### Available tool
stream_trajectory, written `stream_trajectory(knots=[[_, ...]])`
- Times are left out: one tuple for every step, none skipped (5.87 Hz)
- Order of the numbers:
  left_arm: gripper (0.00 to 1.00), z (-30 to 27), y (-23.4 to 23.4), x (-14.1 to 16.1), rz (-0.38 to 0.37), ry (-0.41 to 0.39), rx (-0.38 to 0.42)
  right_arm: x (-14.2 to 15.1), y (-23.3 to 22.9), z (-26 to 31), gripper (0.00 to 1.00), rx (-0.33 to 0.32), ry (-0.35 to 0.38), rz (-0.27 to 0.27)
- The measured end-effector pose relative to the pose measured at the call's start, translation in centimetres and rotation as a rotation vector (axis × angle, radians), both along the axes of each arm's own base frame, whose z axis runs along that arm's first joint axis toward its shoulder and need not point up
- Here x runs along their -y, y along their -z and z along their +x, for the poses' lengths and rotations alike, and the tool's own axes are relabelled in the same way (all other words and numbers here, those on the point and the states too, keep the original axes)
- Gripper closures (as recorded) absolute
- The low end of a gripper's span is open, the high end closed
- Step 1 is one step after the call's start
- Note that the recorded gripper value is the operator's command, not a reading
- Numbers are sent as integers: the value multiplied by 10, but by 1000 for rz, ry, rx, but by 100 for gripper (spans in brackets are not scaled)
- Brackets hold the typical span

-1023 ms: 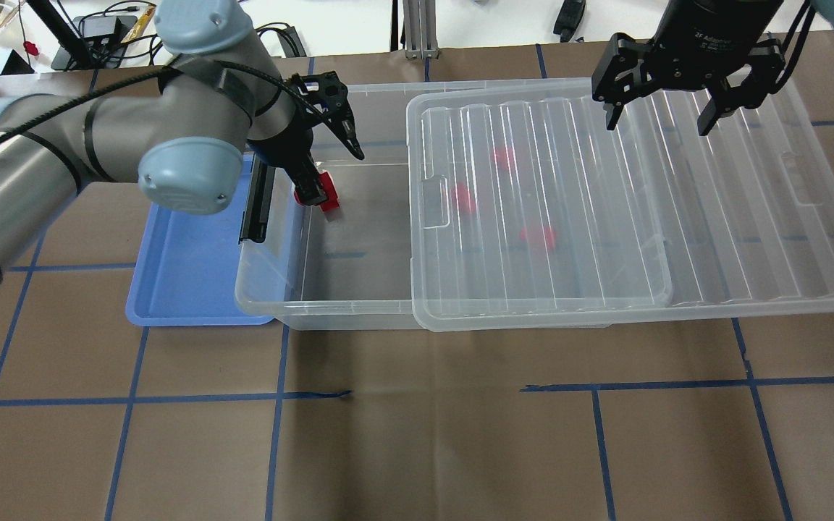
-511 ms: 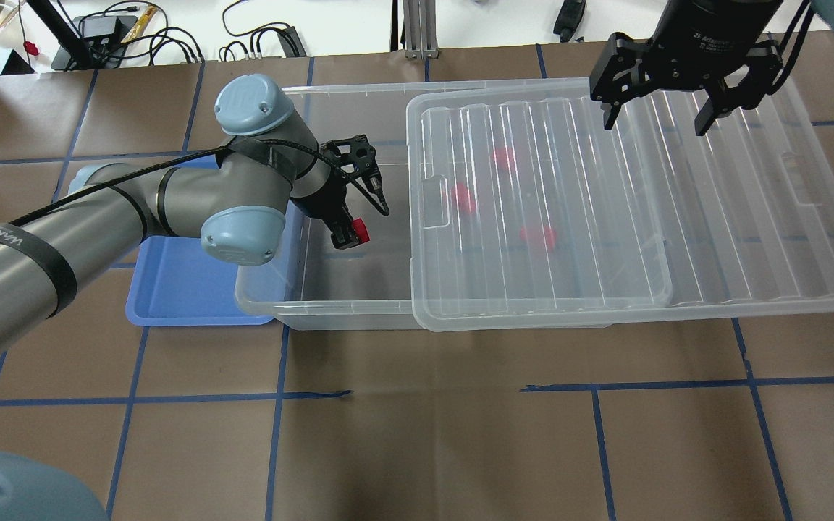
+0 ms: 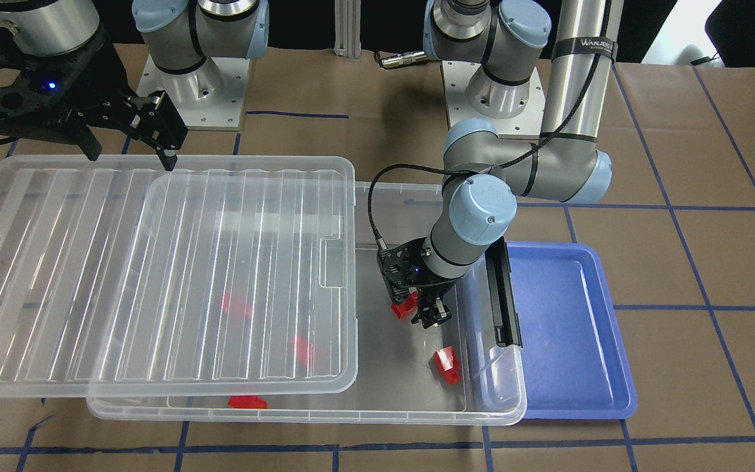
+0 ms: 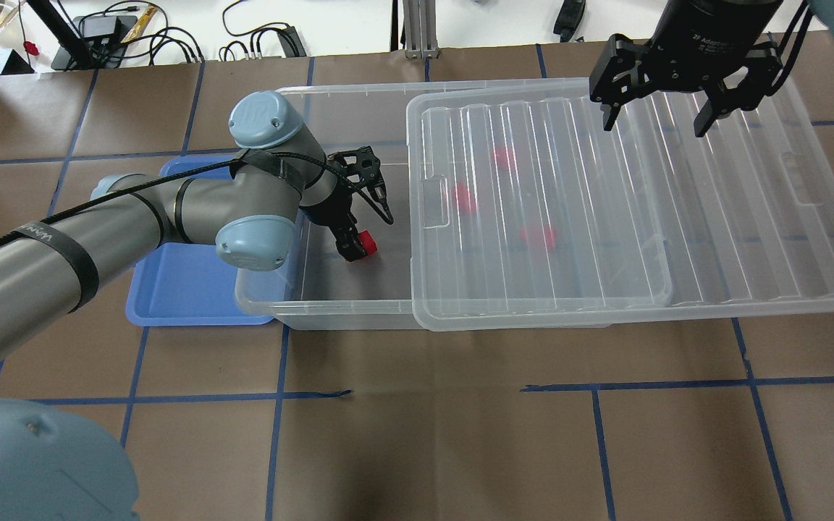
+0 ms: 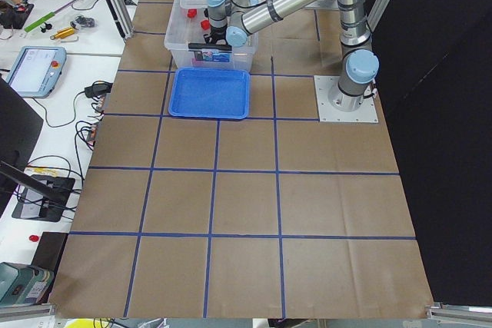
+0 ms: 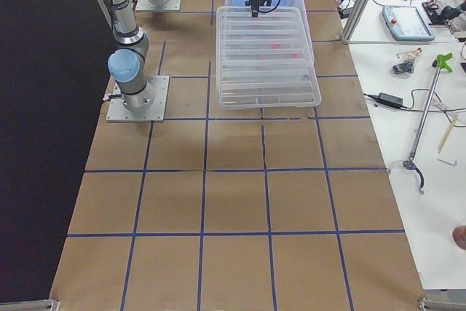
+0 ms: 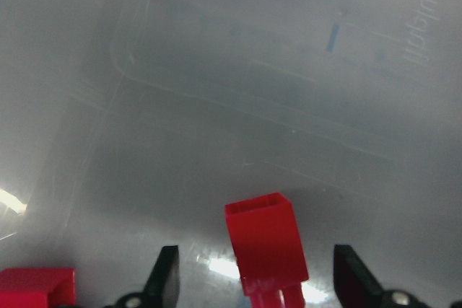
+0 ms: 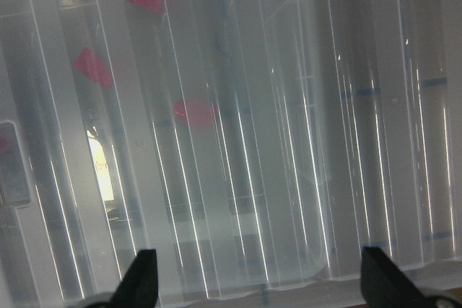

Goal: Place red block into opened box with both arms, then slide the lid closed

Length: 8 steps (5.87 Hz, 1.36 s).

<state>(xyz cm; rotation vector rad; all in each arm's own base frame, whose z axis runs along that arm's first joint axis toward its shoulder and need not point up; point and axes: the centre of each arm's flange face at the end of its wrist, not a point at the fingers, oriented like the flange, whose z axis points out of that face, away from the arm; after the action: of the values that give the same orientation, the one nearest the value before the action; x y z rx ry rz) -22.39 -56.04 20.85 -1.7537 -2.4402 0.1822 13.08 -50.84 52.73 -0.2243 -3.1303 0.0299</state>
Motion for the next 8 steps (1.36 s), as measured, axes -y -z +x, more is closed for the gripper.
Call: stream_trajectory(knots=[[2, 1, -14, 1, -4, -10, 2, 0, 0, 0, 0, -1, 0, 0], [2, 3, -48, 1, 19, -26, 10, 1, 0, -2, 0, -5, -4, -2], [2, 8, -105, -4, 65, -43, 53, 5, -1, -14, 0, -12, -37, -5], [2, 16, -167, -14, 98, -50, 112, 12, -1, -53, 0, -19, -94, -3], [2, 23, -222, -26, 106, -69, 145, 18, 2, -125, 0, -23, -164, 8], [2, 36, -254, -35, 98, -129, 182, 17, 15, -207, 0, -20, -213, 36], [2, 55, -272, -41, 86, -267, 230, 13, 41, -284, 0, -13, -224, 64], [2, 69, -284, -46, 70, -459, 254, 10, 82, -345, 0, -8, -231, 77]])
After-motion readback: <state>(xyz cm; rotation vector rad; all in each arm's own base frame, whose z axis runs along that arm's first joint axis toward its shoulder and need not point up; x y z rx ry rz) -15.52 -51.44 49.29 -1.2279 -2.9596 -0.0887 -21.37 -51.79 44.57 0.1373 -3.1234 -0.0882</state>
